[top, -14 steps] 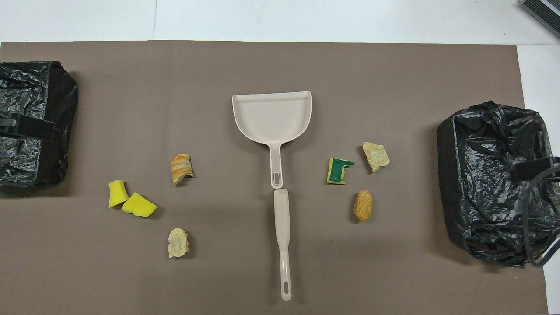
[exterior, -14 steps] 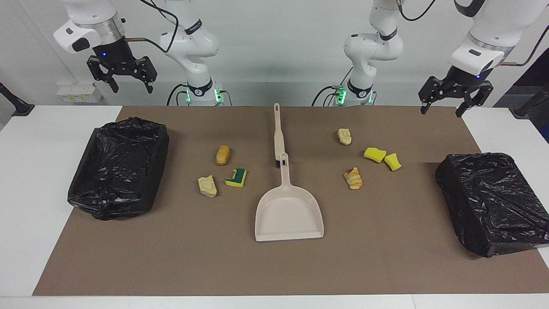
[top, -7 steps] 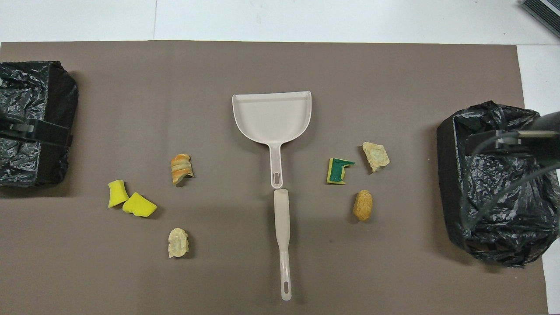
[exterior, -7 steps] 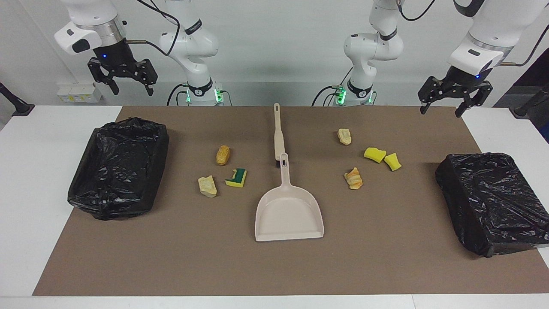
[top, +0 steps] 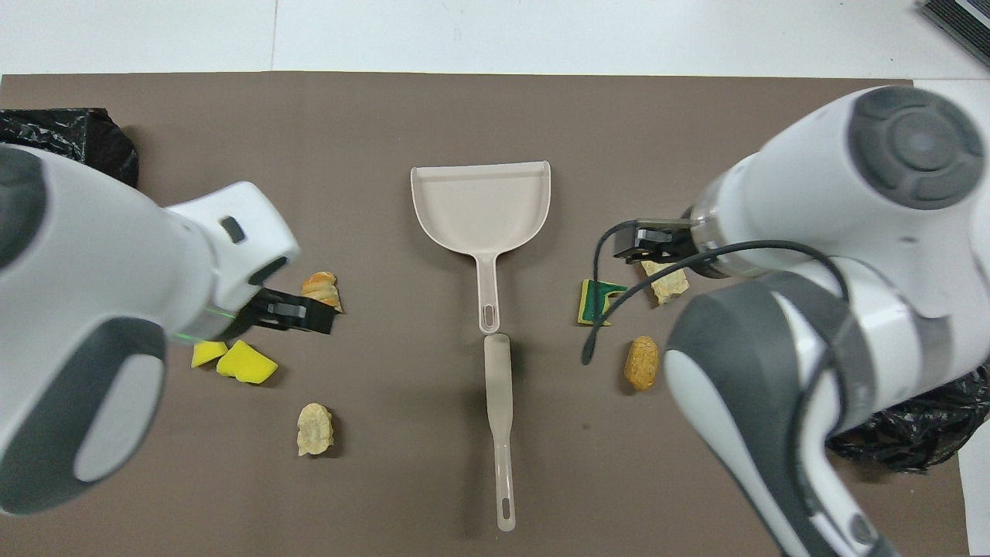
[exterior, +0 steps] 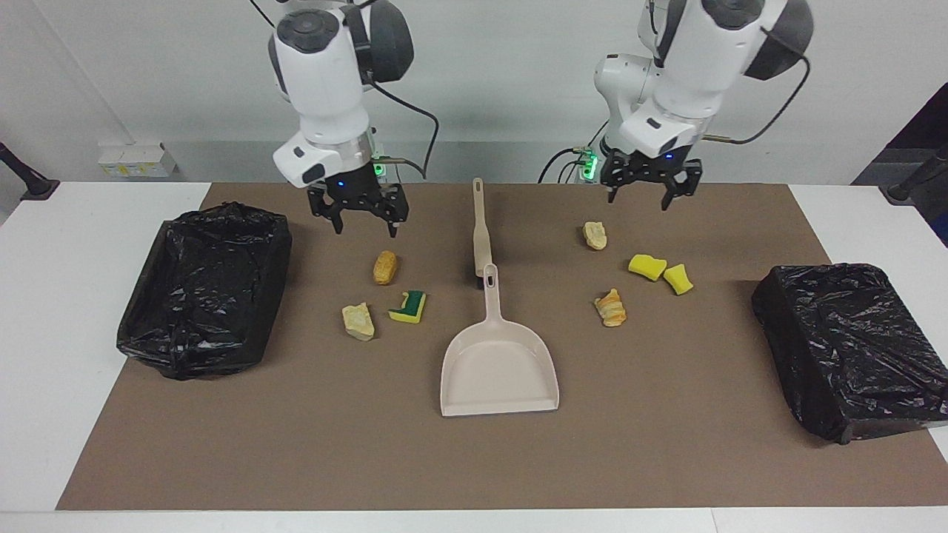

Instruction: Sweep and dump trash in bin

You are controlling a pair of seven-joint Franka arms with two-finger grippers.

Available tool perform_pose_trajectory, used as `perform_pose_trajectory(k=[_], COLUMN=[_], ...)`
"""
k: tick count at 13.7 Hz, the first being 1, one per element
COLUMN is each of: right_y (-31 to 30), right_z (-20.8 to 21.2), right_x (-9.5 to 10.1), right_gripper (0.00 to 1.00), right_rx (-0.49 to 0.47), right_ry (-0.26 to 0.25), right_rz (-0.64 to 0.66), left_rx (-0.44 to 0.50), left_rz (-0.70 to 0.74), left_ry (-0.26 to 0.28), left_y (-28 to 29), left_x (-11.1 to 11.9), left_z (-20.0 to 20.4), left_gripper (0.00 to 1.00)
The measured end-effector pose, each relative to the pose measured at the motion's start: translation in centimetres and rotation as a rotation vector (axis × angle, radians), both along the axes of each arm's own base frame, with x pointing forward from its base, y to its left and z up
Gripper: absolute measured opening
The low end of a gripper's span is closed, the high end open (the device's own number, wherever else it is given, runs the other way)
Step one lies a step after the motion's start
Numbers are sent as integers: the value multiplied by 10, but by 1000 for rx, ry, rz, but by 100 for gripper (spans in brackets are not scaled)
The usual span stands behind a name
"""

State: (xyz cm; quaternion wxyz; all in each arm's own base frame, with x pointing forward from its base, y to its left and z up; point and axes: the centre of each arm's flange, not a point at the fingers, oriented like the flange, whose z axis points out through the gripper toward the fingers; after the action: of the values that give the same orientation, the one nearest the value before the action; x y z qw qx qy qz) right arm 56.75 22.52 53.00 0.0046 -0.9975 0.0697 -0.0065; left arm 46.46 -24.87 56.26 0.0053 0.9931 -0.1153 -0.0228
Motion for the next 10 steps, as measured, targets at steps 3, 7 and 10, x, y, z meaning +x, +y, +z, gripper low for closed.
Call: perform_pose_trajectory(k=[3,7,10], right_y=[38,102,141], right_z=[-49,-111,-141], right_x=[16,15,3], right_gripper=[100,100,100], right_rx=[10,55,52], right_ry=[5,51,59], right_rz=[-43,-33,-8], left_rx=[-10,-24,-33], left_rz=[-8,18,55], left_ry=[-7,-26,-35], left_y=[-63,-139,-172], left_x=[-56,-139,-178], left_z=[-35,-104,-151], left_gripper=[100,100,100])
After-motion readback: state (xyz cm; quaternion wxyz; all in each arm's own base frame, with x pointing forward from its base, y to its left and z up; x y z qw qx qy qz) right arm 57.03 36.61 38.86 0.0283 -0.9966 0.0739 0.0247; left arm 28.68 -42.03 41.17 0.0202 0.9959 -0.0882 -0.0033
